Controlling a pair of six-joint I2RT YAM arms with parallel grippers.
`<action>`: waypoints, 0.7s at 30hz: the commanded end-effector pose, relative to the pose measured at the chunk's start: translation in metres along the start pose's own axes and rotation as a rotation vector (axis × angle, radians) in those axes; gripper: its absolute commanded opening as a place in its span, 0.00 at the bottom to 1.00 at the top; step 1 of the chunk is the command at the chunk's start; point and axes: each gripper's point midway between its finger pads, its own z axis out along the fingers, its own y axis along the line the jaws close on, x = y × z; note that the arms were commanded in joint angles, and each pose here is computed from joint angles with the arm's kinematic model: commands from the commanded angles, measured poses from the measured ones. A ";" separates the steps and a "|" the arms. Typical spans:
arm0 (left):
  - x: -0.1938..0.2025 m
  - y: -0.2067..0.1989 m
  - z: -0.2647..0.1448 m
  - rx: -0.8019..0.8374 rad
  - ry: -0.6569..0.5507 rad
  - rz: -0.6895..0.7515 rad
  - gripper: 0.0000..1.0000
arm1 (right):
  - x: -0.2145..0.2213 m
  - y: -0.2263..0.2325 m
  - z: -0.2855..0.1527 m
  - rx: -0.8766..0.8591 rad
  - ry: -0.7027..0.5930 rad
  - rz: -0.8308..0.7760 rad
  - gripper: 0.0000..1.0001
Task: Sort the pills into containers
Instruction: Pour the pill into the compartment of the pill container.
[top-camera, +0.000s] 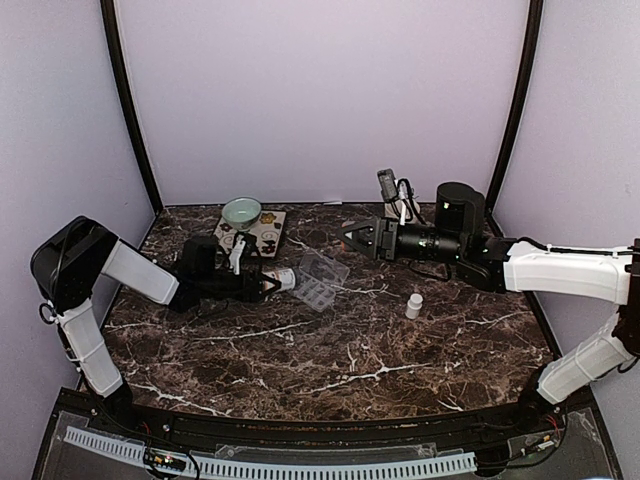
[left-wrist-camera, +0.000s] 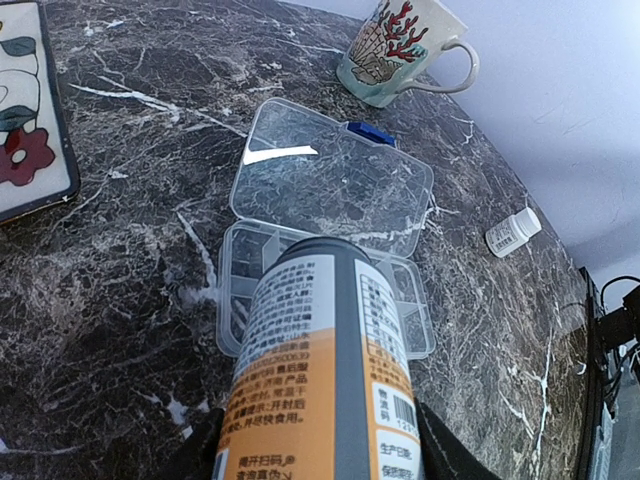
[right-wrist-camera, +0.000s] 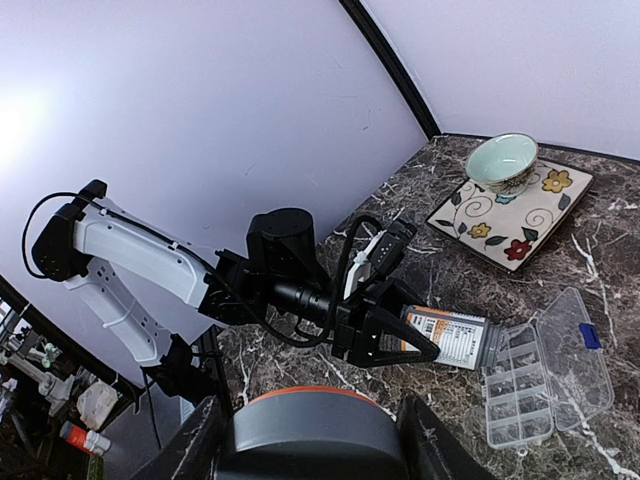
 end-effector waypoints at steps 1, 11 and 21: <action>-0.012 -0.005 0.000 -0.001 -0.016 0.038 0.00 | -0.011 0.008 -0.003 -0.014 -0.035 -0.027 0.47; -0.015 -0.009 0.000 -0.016 0.005 0.066 0.00 | -0.012 0.009 -0.002 -0.016 -0.031 -0.029 0.47; -0.014 -0.011 -0.001 -0.034 0.020 0.081 0.00 | -0.011 0.011 0.000 -0.015 -0.022 -0.033 0.47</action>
